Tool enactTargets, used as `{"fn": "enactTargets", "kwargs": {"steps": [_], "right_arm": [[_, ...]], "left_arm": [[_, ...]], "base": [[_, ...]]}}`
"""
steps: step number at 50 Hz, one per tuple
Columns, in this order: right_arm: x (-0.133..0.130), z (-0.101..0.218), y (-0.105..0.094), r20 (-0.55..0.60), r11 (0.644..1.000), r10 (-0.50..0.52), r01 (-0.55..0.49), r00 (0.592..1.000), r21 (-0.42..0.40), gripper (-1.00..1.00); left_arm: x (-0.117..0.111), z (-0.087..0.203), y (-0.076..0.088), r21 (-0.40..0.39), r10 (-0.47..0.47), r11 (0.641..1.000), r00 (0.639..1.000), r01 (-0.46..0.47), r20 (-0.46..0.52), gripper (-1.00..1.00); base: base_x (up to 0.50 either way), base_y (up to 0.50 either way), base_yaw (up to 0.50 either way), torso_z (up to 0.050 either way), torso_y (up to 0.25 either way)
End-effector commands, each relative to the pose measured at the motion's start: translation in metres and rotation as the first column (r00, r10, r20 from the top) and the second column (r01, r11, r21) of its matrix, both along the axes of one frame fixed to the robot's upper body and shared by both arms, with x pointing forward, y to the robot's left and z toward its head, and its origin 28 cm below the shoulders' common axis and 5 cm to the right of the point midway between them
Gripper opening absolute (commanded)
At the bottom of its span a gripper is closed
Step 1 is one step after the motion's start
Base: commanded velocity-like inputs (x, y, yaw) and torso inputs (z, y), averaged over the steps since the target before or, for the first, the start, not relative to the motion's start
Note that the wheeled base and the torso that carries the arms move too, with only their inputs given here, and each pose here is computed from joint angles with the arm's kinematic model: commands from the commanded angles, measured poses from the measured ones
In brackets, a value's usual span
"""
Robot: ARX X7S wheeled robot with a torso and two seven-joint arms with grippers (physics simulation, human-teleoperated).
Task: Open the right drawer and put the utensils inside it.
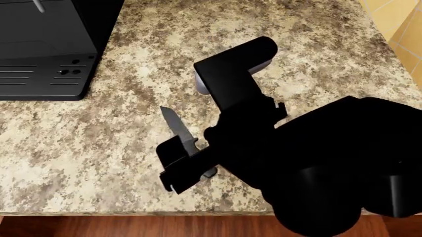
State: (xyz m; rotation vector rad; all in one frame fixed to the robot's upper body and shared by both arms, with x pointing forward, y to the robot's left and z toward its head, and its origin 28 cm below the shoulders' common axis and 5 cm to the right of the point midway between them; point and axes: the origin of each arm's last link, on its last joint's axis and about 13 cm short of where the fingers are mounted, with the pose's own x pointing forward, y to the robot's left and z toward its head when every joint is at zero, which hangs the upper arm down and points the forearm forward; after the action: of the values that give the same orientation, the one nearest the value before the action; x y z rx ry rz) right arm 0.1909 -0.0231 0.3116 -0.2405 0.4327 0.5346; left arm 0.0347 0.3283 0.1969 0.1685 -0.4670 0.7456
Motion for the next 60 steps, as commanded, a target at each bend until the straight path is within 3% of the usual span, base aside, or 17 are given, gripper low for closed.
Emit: {"fn": "enactTargets", "kwargs": {"steps": [1, 60], "right_arm": [[0.006, -0.010, 0.004, -0.033, 1.000, 0.004, -0.003, 0.999, 0.007, 1.00], [0.031, -0.039, 0.018, -0.117, 1.000, -0.017, 0.015, 0.993, -0.016, 1.00]], "left_arm": [[0.000, 0.000, 0.000, -0.003, 0.002, 1.000, 1.000, -0.002, 0.000, 1.00], [0.000, -0.002, -0.001, -0.007, 0.003, 1.000, 1.000, -0.003, -0.006, 1.00]], "base": [[0.00, 0.00, 0.00, 0.000, 0.000], [0.00, 0.00, 0.00, 0.000, 0.000]]}}
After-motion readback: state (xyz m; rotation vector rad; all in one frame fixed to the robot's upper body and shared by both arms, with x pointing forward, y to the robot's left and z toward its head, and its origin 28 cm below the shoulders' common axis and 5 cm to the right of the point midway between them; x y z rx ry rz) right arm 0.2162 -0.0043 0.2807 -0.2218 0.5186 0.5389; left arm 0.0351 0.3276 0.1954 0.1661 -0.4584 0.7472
